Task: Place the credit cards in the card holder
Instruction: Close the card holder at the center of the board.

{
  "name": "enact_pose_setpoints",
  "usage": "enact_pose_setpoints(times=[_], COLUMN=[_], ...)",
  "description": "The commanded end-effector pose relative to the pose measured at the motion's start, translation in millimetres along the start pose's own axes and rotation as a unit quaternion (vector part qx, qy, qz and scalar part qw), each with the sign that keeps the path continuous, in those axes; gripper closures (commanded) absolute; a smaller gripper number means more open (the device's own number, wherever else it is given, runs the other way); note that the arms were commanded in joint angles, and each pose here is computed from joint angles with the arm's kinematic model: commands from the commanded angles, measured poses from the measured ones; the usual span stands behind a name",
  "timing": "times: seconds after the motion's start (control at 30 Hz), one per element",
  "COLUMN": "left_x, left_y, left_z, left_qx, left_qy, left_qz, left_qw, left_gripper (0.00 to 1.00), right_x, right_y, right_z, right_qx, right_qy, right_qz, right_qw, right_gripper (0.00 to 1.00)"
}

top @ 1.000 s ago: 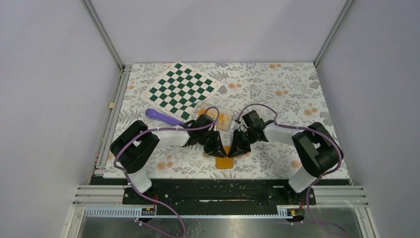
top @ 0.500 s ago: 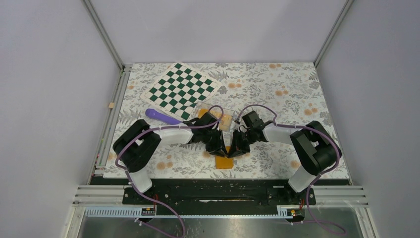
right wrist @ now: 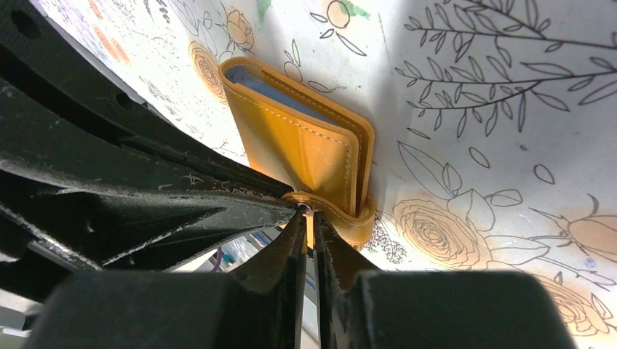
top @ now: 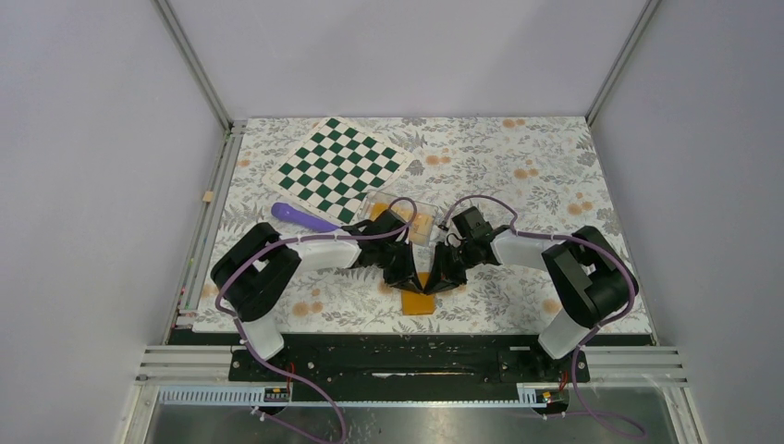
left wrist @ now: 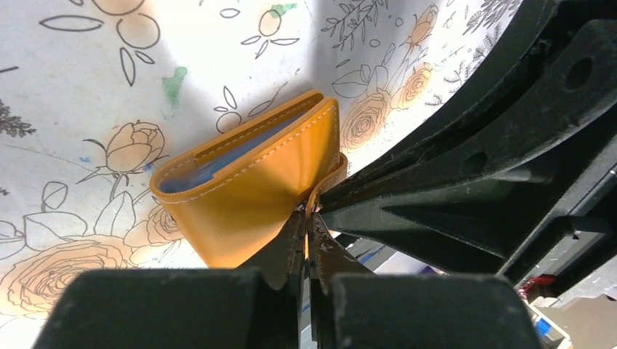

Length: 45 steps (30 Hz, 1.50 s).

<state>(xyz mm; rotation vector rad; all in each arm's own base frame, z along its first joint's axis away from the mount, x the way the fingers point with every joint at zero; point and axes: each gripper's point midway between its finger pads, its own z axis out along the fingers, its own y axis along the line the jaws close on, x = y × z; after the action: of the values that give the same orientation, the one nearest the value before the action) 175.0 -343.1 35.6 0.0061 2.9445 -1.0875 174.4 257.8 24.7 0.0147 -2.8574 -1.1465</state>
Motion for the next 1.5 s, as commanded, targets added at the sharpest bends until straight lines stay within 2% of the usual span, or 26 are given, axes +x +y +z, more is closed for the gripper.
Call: enact_pose_setpoints(times=[0.0,0.07,0.2,0.53,0.7,0.93,1.03,1.23,1.33,1.47], left_x=[-7,-5,-5,0,-1,0,1,2,1,-1], left_y=[-10,-9,-10,-7,-5,-11,-8,3,6,4], left_z=[-8,-9,-11,-8,-6,0,2,1,-2,-8], left_qx=[-0.019,-0.032,-0.046,-0.052,-0.056,-0.023,-0.021,-0.046,-0.062,-0.066], left_qy=[-0.011,-0.008,-0.008,-0.002,-0.005,-0.010,-0.009,-0.010,-0.013,-0.017], left_qz=[0.037,0.045,0.056,0.059,0.056,0.043,0.037,0.039,0.046,0.052], left_qw=[0.999,0.998,0.997,0.997,0.997,0.999,0.999,0.998,0.997,0.996], left_gripper=[1.00,0.99,0.92,0.86,0.88,0.84,0.85,1.00,1.00,0.92], right_x=[-11,-12,-15,-9,-6,-4,-4,-4,-6,-7], right_y=[17,20,22,3,0,0,1,3,4,4], right_z=[-10,-13,-16,-7,-4,2,4,3,1,1], right_qx=[-0.007,-0.006,-0.001,0.024,0.026,0.031,0.034,0.034,0.037,0.039], right_qy=[-0.022,-0.026,-0.031,-0.011,-0.003,0.003,0.004,0.002,-0.003,-0.003], right_qz=[-0.026,-0.030,-0.036,-0.029,-0.027,-0.030,-0.032,-0.033,-0.035,-0.036], right_qw=[0.999,0.999,0.999,0.999,0.999,0.999,0.999,0.999,0.999,0.999], right_gripper=[0.84,0.83,0.82,0.85,0.85,0.86,0.86,0.87,0.86,0.86])
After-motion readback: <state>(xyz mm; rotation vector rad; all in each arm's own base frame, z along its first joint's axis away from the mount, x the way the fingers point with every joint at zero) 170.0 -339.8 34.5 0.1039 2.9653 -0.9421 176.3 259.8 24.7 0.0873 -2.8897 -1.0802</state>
